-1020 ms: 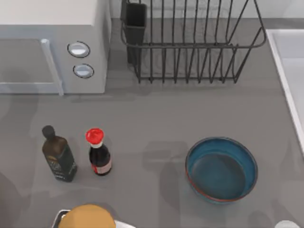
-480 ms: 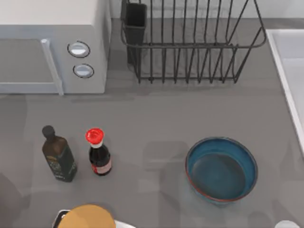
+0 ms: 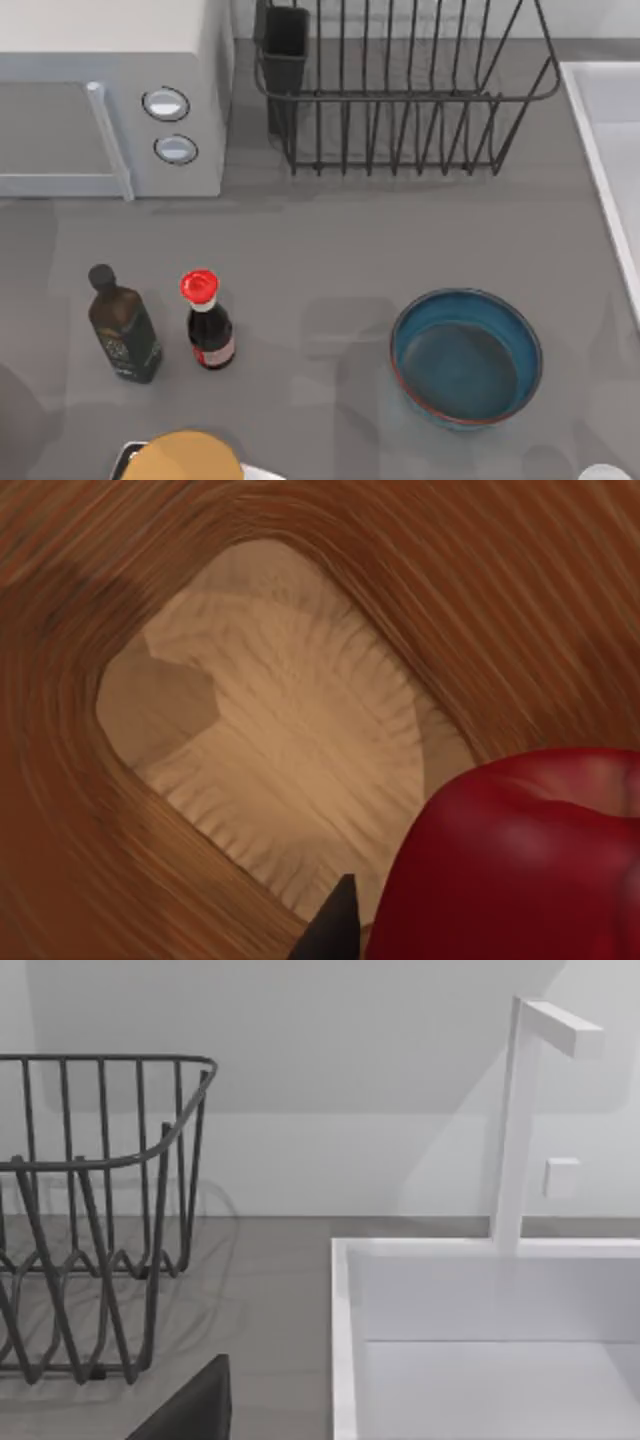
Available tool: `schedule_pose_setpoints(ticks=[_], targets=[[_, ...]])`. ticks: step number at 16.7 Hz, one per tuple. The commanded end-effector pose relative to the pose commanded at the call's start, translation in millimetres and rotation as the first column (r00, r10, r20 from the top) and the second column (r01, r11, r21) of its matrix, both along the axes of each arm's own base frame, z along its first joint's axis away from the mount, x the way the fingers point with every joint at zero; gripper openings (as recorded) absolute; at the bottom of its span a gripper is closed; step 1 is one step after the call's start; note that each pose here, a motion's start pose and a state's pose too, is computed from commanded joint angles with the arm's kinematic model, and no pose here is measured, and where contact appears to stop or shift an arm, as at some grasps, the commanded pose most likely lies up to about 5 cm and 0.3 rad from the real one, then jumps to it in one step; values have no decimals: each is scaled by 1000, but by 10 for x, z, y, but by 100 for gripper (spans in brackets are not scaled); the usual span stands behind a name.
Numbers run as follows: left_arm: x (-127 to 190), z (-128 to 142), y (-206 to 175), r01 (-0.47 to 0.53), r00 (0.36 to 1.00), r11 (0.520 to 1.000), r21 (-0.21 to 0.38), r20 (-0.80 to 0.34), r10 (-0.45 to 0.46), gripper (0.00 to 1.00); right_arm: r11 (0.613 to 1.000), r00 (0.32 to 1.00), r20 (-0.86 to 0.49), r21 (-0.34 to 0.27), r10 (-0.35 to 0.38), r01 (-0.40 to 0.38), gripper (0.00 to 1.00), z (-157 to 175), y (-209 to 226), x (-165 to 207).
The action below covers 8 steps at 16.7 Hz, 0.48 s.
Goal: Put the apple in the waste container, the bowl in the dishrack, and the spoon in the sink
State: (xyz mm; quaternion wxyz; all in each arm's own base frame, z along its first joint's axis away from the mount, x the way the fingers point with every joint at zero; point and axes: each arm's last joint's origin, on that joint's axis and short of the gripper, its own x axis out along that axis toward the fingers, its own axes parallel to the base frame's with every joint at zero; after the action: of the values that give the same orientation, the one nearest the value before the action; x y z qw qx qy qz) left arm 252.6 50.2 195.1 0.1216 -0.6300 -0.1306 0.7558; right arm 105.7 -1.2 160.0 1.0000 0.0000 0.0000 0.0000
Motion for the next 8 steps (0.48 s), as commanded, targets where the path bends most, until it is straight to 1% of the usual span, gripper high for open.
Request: schedule_pose_setpoints(ticks=[7, 8], targets=[[0, 0, 0, 0, 1000, 1000, 0, 0, 0, 98, 1000, 1000, 0, 0, 0, 0, 100, 0, 0, 0], [0, 0, 0, 0, 1000, 1000, 0, 0, 0, 100, 1000, 1000, 0, 0, 0, 0, 100, 0, 0, 0]])
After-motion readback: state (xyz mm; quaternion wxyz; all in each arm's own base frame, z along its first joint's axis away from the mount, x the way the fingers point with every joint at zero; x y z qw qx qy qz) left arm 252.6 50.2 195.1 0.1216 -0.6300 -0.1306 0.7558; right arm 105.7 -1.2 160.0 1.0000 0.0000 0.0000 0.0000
